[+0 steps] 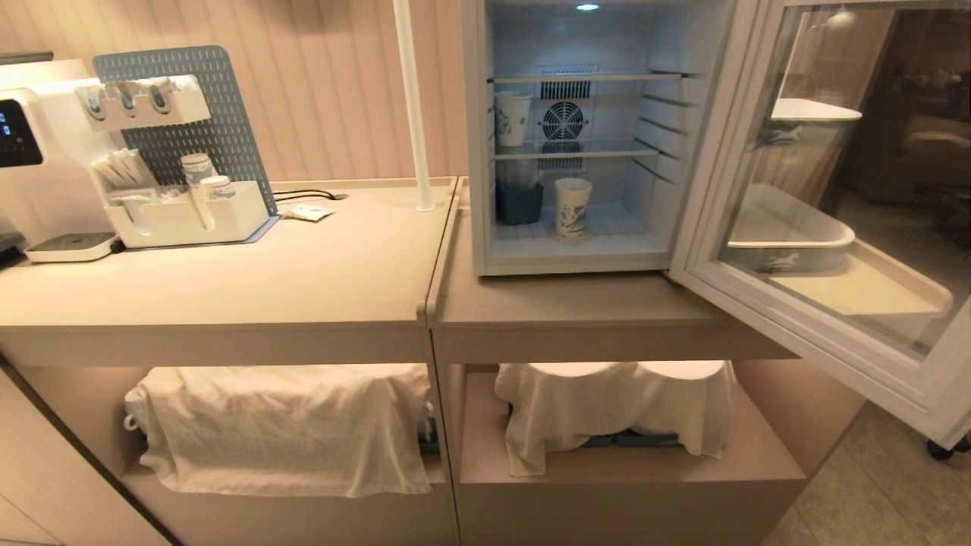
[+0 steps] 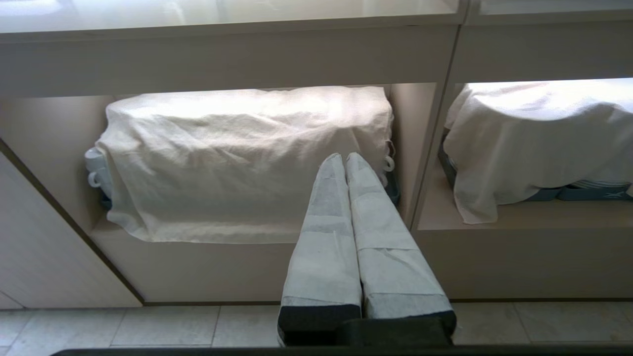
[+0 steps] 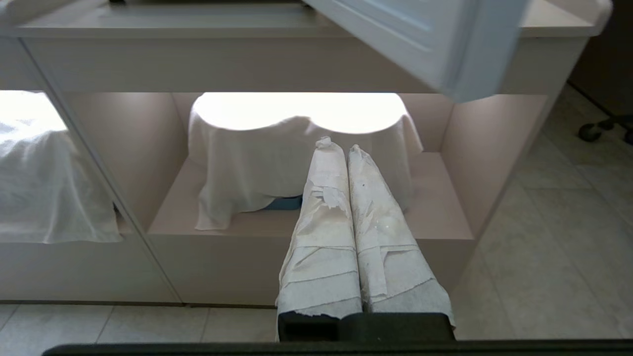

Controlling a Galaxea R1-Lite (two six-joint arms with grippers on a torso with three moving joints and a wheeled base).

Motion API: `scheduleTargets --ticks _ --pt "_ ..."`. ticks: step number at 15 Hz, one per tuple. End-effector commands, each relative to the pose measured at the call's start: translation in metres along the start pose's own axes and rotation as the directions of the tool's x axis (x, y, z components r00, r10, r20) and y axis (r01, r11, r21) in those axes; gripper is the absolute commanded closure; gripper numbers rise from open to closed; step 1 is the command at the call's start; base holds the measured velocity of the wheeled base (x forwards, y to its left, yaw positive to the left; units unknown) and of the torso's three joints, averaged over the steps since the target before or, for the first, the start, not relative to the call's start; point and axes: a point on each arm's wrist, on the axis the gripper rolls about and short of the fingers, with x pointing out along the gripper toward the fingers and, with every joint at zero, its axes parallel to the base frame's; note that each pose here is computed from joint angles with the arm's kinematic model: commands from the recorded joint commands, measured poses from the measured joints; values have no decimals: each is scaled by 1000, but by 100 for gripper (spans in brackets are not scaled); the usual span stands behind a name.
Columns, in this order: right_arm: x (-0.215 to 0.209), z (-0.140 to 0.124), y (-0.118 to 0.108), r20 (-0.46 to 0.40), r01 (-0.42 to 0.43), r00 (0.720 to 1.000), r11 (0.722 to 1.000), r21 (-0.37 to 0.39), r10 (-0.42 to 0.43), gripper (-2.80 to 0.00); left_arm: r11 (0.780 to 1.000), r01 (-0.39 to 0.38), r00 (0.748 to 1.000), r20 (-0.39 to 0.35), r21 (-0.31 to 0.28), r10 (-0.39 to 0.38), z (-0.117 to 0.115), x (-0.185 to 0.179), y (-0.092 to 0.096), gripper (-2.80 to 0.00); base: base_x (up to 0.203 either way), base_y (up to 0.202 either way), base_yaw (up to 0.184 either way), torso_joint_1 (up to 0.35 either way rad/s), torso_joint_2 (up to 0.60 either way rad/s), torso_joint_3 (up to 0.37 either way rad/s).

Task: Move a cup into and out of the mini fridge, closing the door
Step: Close the freezer door

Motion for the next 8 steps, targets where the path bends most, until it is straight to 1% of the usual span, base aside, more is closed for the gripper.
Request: scheduleTargets --ticks 1,8 --pt "0 0 0 -1 -1 1000 1000 -1 1 0 1000 0 1000 0 -1 0 0 0 0 0 0 -200 1 2 1 1" --pt "0 0 0 -1 -1 1000 1000 -5 1 0 1000 -1 1000 2 0 1 0 0 0 0 0 -194 0 2 2 5"
